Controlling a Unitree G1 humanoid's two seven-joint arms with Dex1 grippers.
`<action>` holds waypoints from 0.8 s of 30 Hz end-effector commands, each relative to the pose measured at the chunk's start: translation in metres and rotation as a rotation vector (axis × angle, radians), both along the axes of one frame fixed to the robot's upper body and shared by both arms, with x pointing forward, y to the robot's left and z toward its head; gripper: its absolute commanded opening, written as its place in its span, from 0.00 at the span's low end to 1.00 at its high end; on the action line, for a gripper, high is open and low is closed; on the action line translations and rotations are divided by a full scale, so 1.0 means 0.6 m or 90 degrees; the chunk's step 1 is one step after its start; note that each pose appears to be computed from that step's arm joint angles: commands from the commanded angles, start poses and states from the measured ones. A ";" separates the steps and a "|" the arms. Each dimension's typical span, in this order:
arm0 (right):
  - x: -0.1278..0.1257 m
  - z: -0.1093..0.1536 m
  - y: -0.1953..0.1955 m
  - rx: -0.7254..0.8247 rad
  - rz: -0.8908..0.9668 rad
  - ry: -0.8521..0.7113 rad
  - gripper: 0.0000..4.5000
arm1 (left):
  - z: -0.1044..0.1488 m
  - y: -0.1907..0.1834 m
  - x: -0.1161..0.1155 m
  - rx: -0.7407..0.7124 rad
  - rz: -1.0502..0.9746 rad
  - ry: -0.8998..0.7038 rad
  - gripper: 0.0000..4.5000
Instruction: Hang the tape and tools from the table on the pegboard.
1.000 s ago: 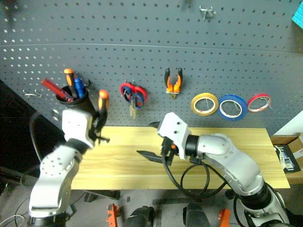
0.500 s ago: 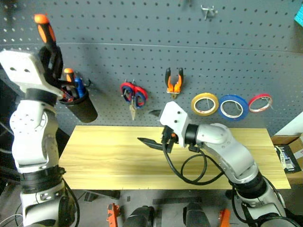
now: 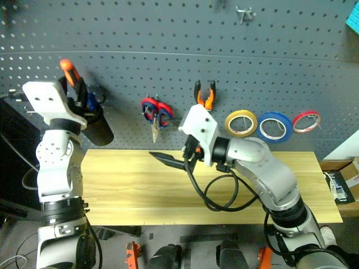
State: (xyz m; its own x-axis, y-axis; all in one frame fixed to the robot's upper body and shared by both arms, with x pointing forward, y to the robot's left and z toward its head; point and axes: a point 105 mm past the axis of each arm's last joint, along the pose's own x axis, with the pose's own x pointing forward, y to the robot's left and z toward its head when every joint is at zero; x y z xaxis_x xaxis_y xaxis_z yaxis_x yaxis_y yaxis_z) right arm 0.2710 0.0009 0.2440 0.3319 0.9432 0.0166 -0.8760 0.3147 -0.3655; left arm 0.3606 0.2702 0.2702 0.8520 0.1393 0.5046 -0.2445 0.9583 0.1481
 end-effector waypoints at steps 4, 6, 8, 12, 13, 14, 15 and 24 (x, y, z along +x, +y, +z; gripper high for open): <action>-0.008 0.016 -0.019 0.011 -0.007 -0.032 1.00 | 0.033 -0.009 -0.035 -0.023 0.002 -0.044 0.88; -0.006 0.011 -0.034 0.013 -0.024 -0.018 1.00 | 0.030 -0.029 -0.041 -0.016 -0.012 -0.008 0.99; -0.005 0.004 -0.053 0.021 -0.046 0.004 1.00 | 0.023 -0.048 -0.049 -0.026 -0.019 0.027 0.99; 0.002 -0.017 -0.090 0.036 -0.105 0.051 1.00 | -0.009 -0.076 -0.066 -0.007 -0.044 0.094 0.99; 0.005 -0.028 -0.099 0.041 -0.126 0.066 1.00 | -0.029 -0.079 -0.067 0.003 -0.052 0.122 0.99; 0.008 -0.039 -0.109 0.045 -0.149 0.079 1.00 | -0.048 -0.080 -0.068 0.009 -0.057 0.147 0.99; 0.013 -0.052 -0.119 0.048 -0.175 0.089 1.00 | -0.067 -0.083 -0.069 0.012 -0.066 0.172 0.99; 0.049 -0.270 -0.268 0.033 -0.532 0.174 1.00 | -0.240 -0.040 -0.062 -0.025 -0.064 0.368 0.99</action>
